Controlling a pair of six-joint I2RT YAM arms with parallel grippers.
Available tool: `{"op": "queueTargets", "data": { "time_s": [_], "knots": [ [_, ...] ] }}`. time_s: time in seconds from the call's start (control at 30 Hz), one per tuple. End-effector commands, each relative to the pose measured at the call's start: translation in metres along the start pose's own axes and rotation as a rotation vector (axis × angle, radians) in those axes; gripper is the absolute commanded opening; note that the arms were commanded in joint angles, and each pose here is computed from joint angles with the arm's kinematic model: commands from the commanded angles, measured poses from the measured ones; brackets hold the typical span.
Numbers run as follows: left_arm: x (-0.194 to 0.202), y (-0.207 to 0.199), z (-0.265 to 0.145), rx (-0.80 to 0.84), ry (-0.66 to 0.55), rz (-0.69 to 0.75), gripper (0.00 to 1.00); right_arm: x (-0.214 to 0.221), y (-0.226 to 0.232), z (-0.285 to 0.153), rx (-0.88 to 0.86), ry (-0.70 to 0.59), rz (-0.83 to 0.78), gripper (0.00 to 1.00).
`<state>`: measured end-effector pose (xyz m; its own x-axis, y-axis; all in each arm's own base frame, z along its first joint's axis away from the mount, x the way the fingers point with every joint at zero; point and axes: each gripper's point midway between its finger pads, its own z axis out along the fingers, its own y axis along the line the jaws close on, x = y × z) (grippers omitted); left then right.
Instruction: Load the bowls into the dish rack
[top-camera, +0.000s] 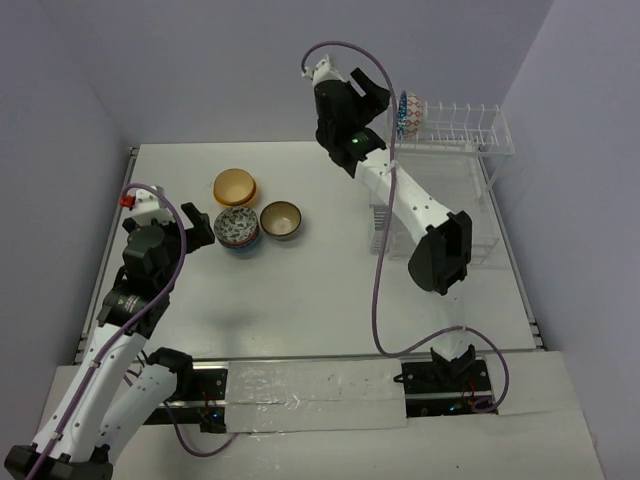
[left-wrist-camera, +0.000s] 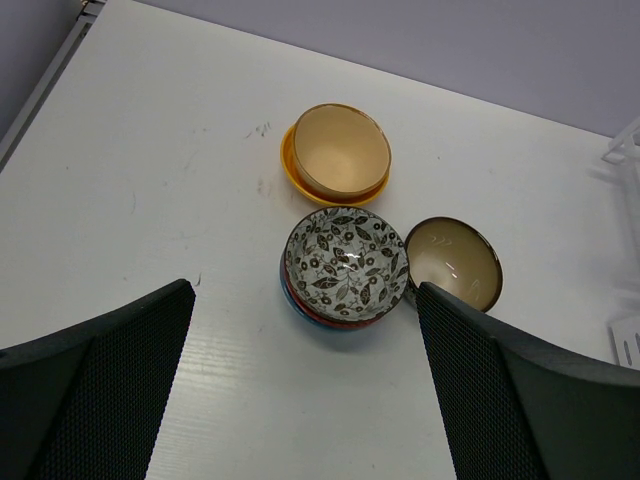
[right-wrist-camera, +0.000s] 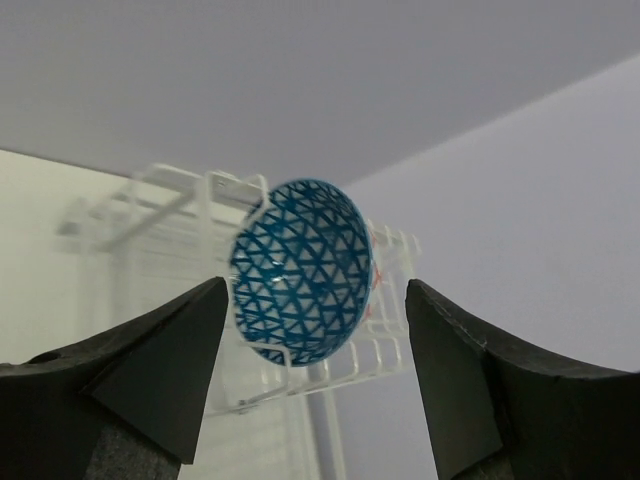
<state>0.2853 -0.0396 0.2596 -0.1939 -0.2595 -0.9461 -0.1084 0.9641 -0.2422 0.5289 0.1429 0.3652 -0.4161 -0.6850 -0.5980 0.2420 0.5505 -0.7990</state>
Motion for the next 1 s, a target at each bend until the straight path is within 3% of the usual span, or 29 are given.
{"op": "queueTargets", "data": {
  "time_s": [0.0,0.13,0.23,0.37,0.43,0.7,0.97],
  "knots": [
    [-0.006,-0.007,-0.001,0.039,-0.031,-0.003,0.99,-0.033,-0.048,-0.052,-0.199,-0.133,0.31,0.79],
    [-0.007,-0.007,-0.001,0.037,-0.035,-0.004,0.99,-0.039,-0.054,-0.089,-0.36,-0.188,0.446,0.82],
    [-0.007,-0.007,-0.001,0.037,-0.035,-0.006,0.99,-0.038,-0.037,-0.12,-0.578,-0.193,0.563,0.83],
    [-0.005,-0.007,0.001,0.035,-0.025,-0.004,0.99,-0.044,0.009,-0.17,-0.927,-0.193,0.714,0.87],
    [-0.005,-0.007,0.001,0.034,-0.023,-0.005,0.99,-0.035,0.034,-0.179,-1.005,-0.14,0.72,0.88],
    [-0.002,-0.007,0.003,0.03,-0.016,-0.003,0.99,0.011,0.14,-0.185,-1.135,0.152,0.727,0.83],
    [-0.001,-0.007,0.004,0.03,-0.011,0.0,0.99,0.035,0.222,-0.185,-1.204,0.334,0.728,0.75]
  ]
}}
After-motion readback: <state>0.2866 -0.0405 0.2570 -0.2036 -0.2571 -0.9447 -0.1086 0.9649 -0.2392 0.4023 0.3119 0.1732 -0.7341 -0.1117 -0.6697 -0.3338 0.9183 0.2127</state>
